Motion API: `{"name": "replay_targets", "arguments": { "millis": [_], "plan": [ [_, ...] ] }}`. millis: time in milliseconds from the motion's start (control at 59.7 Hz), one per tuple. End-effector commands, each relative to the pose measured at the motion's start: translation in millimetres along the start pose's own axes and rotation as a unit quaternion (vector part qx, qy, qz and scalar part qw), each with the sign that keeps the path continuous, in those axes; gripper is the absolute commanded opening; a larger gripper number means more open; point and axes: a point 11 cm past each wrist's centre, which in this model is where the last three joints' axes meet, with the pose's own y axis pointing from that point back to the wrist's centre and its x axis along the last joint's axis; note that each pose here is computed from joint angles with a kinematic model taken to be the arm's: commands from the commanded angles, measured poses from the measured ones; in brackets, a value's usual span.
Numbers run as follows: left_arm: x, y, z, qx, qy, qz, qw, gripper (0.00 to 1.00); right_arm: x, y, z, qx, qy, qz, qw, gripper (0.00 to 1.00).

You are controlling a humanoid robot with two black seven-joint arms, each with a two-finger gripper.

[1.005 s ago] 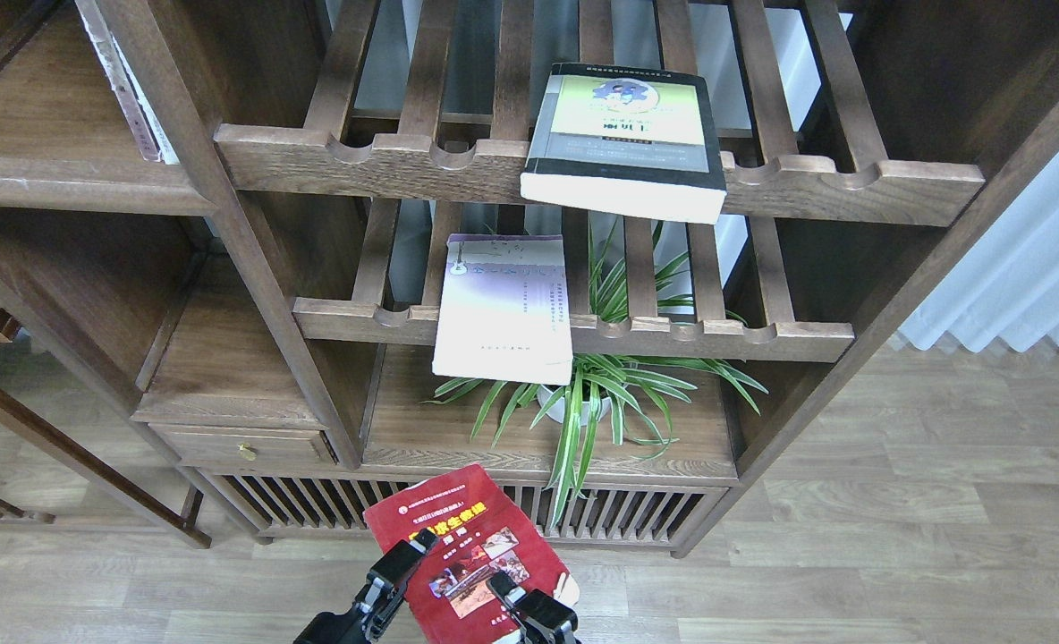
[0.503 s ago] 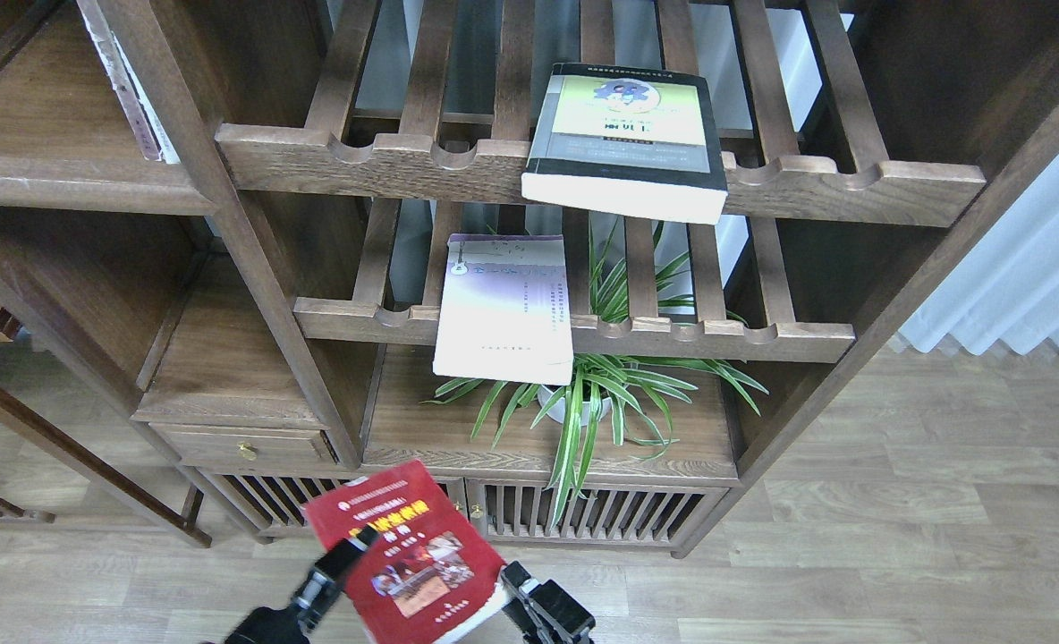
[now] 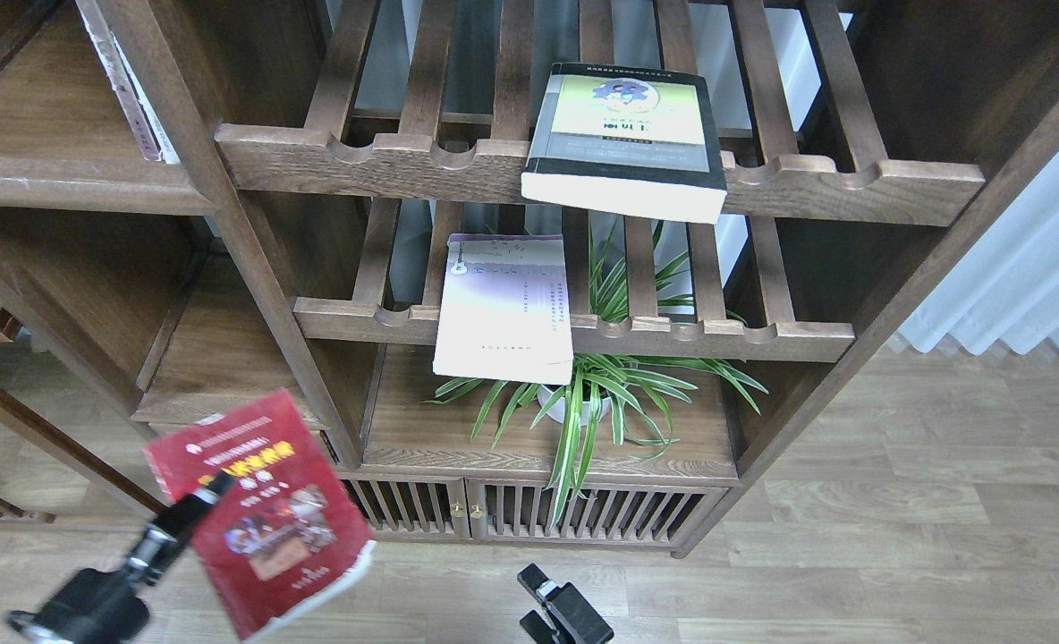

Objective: Organize books on shelf
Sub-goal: 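Carry the red book with the left gripper toward the side shelf, then place the red book upright on the side shelf with the left gripper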

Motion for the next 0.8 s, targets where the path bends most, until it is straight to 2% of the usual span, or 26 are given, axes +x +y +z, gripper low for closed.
{"name": "replay_targets", "arguments": {
  "millis": [0, 251, 436, 586, 737, 787],
  "plan": [
    [-14, 11, 74, -0.052, -0.072, -0.004, 0.996, 0.04, 0, 1, -2, 0.002, 0.002, 0.001, 1.0, 1.0],
    [-80, 15, 184, -0.143, -0.188, -0.058, 0.97, 0.04, 3, 4, -5, 0.007, 0.003, 0.005, 1.0, 1.0],
    [-131, 19, 246, -0.215, -0.227, -0.102, 0.944, 0.04, 5, 3, -3, 0.008, 0.001, 0.009, 1.0, 1.0],
    [-165, 15, 276, -0.234, -0.263, -0.128, 0.927, 0.05, 5, 2, -3, 0.007, 0.001, 0.009, 1.0, 1.0],
    [-210, 6, 310, -0.261, -0.353, -0.156, 0.885, 0.05, 5, 3, -3, 0.007, 0.001, 0.008, 1.0, 1.0],
    [-228, 4, 329, -0.281, -0.419, -0.149, 0.851, 0.05, 5, 3, -2, 0.007, -0.001, 0.009, 1.0, 1.0]
  ]
}}
